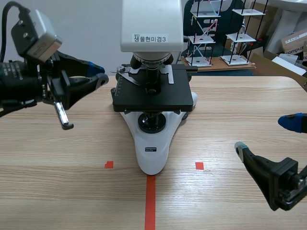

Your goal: Return to the home posture

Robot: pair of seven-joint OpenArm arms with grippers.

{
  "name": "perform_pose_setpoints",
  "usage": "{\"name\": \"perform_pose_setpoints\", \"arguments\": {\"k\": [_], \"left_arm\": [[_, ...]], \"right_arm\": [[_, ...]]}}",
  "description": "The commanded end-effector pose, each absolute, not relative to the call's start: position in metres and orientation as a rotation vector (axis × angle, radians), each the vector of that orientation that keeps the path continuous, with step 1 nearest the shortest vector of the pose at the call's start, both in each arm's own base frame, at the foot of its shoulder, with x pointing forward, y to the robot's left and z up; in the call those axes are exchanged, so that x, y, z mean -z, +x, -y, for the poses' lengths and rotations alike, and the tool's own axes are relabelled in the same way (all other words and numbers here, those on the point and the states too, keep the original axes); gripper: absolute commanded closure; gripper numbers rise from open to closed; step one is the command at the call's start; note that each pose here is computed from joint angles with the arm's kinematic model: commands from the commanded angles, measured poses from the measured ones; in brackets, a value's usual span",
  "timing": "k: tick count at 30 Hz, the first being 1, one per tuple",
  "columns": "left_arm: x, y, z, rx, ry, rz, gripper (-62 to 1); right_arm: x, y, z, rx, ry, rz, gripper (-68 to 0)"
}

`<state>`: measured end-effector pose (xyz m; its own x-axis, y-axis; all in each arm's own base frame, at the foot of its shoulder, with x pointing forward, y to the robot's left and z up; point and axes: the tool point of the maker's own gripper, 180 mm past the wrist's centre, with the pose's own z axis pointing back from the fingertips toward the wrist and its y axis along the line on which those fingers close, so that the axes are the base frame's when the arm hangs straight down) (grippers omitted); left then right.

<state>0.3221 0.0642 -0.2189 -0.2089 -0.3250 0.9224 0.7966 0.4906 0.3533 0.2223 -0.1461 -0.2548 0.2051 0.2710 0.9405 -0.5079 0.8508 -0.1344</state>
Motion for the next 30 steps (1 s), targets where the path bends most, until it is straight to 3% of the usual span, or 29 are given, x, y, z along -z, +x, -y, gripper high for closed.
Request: {"name": "perform_pose_setpoints", "arguments": {"k": [1,6,15,21,30], "left_arm": [[0.211,0.318,-0.073,1.046,-0.450,1.482,-24.8],[0.210,0.301,-0.101,0.853,-0.503,1.532,-44.9],[0.195,0.255,-0.124,0.711,-0.504,1.581,-60.0],[0.186,0.236,-0.131,0.585,-0.470,1.618,-62.3],[0.207,0.213,-0.132,0.446,-0.411,1.586,-62.3]], "right_arm": [[0.245,0.226,0.146,-0.556,0.220,1.284,-58.9],[0.245,0.226,0.146,-0.556,0.220,1.284,-58.9],[0.245,0.226,0.146,-0.556,0.220,1.284,-58.9],[0.245,0.226,0.146,-0.556,0.220,1.284,-58.9],[0.245,0.226,0.146,-0.556,0.220,1.285,-58.9]]}}
